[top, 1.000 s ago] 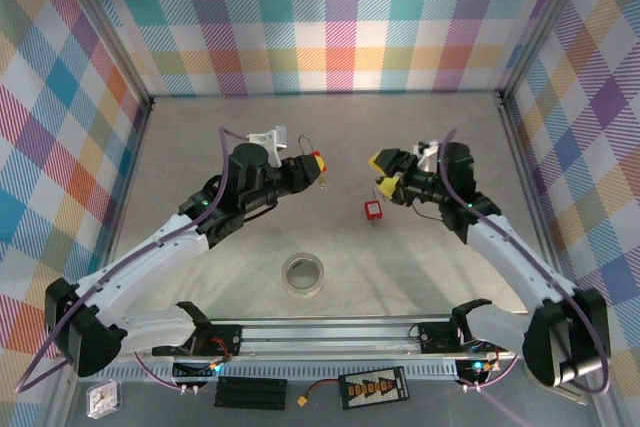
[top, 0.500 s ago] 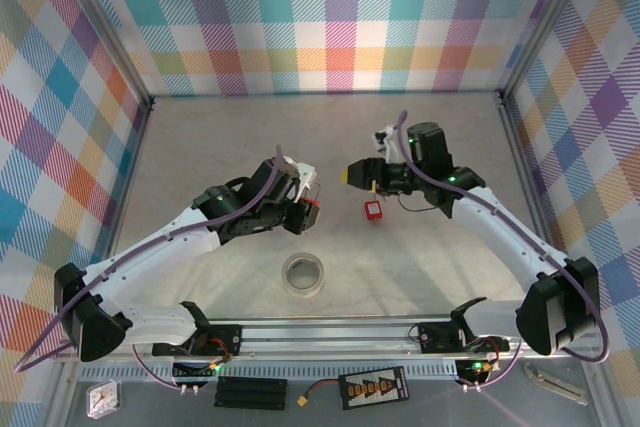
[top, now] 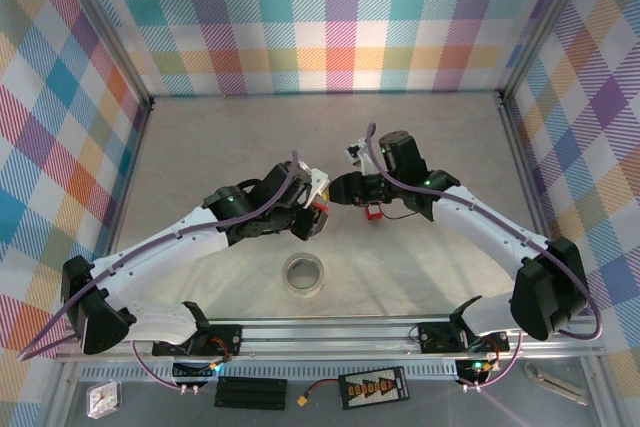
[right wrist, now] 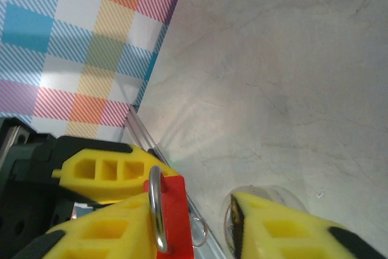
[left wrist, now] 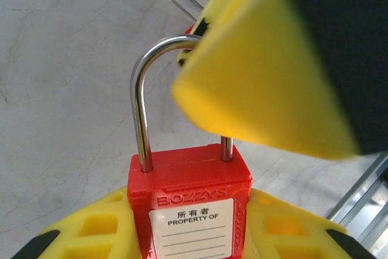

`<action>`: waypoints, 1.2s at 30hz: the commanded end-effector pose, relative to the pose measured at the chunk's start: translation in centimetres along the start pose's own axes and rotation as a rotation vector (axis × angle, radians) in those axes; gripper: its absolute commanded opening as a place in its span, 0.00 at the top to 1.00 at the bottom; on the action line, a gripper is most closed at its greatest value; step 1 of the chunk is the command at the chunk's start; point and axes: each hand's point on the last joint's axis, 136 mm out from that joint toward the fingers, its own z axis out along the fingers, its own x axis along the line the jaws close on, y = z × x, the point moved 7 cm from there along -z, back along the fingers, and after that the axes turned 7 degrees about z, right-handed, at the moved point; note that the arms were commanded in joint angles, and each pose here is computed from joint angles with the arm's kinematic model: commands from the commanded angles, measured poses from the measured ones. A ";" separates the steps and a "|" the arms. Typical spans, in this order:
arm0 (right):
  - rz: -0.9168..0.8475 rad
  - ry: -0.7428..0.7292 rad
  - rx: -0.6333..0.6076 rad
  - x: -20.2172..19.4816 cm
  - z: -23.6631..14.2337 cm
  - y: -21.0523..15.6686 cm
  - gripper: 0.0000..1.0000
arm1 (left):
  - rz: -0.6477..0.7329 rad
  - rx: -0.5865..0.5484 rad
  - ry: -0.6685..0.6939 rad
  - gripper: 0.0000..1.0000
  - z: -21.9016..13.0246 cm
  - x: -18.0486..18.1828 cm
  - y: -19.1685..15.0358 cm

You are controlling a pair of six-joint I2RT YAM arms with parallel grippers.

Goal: Unlock with the key

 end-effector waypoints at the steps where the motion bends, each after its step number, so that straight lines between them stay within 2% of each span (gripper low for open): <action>1: 0.000 -0.009 -0.014 -0.2 0.3 0.1 0.76 | 0.030 -0.045 -0.008 1.00 -0.4 -0.8 1.2; 4: 0.009 -0.030 -0.040 0.1 -0.1 0.6 0.92 | 0.033 -0.010 0.005 1.00 0.4 -0.8 0.6; 8: 0.047 -0.119 -0.076 -0.2 -1.0 1.2 1.00 | 0.023 0.052 0.013 1.00 1.7 -0.8 -1.2; 13: 0.173 -0.206 -0.129 -2.1 -2.4 2.0 1.00 | 0.003 0.091 0.053 1.00 2.2 -0.2 -3.5; 19: 0.231 -0.161 -0.112 -2.2 -2.1 2.3 0.99 | 0.003 0.095 0.066 1.00 2.5 0.0 -4.3; 20: 0.234 -0.166 -0.108 -2.2 -2.1 2.3 0.92 | 0.004 0.094 0.066 1.00 2.4 0.0 -4.3; 22: 0.238 -0.196 -0.113 -2.3 -2.4 2.2 0.60 | 0.005 0.089 0.069 1.00 2.4 0.0 -4.1; 23: 0.245 -0.230 -0.128 -2.5 -2.8 2.1 0.47 | 0.007 0.087 0.072 1.00 2.3 0.0 -4.0; 24: 0.248 -0.266 -0.152 -2.8 -3.3 2.1 0.39 | 0.009 0.085 0.071 1.00 2.3 0.0 -3.9; 26: 0.254 -0.320 -0.189 -3.4 -4.4 2.0 0.30 | 0.016 0.087 0.070 1.00 2.3 0.0 -3.9; 29: 0.266 -0.376 -0.226 -4.2 -5.7 1.9 0.21 | 0.025 0.093 0.071 1.00 2.4 0.0 -3.8; 36: 0.236 -0.434 -0.253 -5.2 -6.9 0.9 0.11 | -0.003 0.172 0.081 1.00 4.8 0.9 -3.8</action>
